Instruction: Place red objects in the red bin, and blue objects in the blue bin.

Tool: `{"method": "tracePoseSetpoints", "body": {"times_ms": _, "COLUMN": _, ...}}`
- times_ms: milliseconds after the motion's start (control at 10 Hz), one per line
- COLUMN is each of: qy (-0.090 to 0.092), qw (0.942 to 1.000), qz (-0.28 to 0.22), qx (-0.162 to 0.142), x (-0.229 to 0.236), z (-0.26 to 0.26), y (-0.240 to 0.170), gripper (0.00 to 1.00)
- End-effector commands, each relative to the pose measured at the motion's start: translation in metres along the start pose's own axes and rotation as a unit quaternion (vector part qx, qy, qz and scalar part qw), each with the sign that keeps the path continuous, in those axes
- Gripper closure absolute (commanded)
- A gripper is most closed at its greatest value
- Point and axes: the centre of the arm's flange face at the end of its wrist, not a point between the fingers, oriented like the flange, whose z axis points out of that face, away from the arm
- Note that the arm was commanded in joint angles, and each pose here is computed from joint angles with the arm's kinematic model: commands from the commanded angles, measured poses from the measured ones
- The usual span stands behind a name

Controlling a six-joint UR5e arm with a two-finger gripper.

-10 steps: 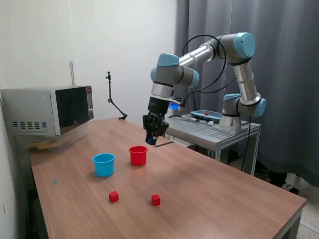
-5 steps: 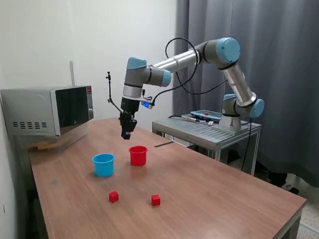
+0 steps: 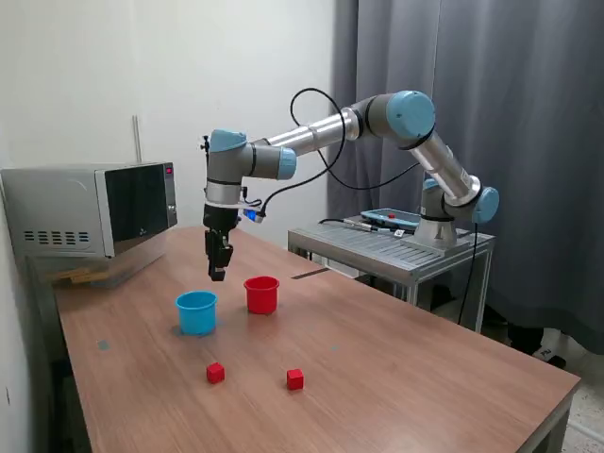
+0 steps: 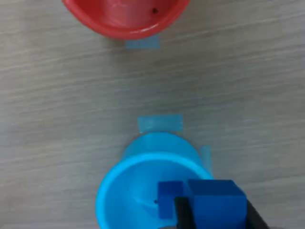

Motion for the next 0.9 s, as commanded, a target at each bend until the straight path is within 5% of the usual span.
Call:
{"method": "tracePoseSetpoints", "body": {"times_ms": 0, "qy": 0.000, "qw": 0.9999, "qz": 0.008, "qx": 0.014, "x": -0.019, "z": 0.025, "y": 0.009, "gripper": 1.00}}
{"method": "tracePoseSetpoints", "body": {"times_ms": 800, "qy": 0.015, "qw": 0.9997, "qz": -0.017, "qx": -0.011, "x": -0.028, "z": 0.035, "y": 0.030, "gripper": 1.00}}
